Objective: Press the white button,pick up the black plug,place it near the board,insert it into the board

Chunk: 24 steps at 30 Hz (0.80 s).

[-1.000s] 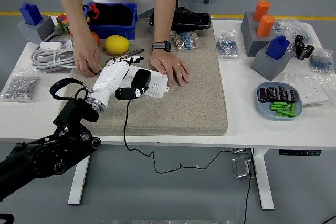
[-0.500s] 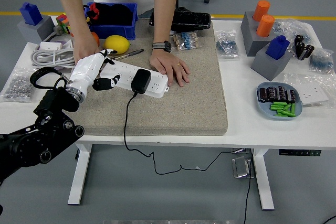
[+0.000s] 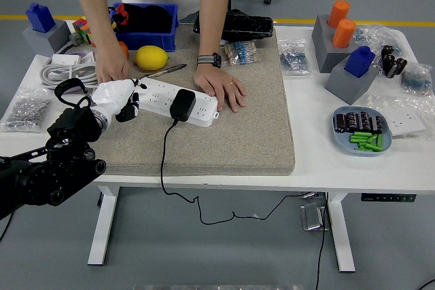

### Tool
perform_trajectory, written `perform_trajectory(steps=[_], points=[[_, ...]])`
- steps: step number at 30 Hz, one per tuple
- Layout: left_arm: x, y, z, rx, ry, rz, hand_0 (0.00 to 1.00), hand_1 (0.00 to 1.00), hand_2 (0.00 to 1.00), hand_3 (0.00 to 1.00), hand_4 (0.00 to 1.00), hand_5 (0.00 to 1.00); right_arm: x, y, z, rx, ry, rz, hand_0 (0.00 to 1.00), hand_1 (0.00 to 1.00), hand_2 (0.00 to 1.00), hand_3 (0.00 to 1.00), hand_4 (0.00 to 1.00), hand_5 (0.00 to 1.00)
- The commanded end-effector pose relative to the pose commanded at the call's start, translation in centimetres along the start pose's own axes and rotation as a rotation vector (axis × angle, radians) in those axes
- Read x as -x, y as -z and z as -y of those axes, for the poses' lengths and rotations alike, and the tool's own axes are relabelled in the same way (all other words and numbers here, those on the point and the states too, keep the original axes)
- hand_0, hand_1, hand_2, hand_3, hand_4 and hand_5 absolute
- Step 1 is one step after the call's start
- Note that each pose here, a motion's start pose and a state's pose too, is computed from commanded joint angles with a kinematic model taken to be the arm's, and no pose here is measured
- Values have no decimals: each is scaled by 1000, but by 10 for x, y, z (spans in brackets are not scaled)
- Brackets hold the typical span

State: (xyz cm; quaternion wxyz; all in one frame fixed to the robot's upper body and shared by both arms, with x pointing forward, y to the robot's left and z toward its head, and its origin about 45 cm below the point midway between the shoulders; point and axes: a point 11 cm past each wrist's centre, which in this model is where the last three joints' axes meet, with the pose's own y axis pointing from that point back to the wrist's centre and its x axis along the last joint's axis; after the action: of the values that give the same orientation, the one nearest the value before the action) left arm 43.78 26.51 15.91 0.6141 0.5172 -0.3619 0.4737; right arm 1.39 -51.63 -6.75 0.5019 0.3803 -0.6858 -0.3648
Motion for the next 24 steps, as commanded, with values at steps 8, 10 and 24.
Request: perform_trajectory(steps=[8,10,24], points=[[4,-4,5,-1,36,39,308,109,140,781,2,2,0,1,0,-1,0,1,854,730,719,686,859,469],[4,-5,7,-2,39,46,308,109,140,781,2,2,0,1,0,-1,0,0,854,730,719,686,859,469],[0,-8,22,-37,49,93,296,103,131,783,2,2,-1,4,0,-7,-1,2,853,730,718,686,858,469]])
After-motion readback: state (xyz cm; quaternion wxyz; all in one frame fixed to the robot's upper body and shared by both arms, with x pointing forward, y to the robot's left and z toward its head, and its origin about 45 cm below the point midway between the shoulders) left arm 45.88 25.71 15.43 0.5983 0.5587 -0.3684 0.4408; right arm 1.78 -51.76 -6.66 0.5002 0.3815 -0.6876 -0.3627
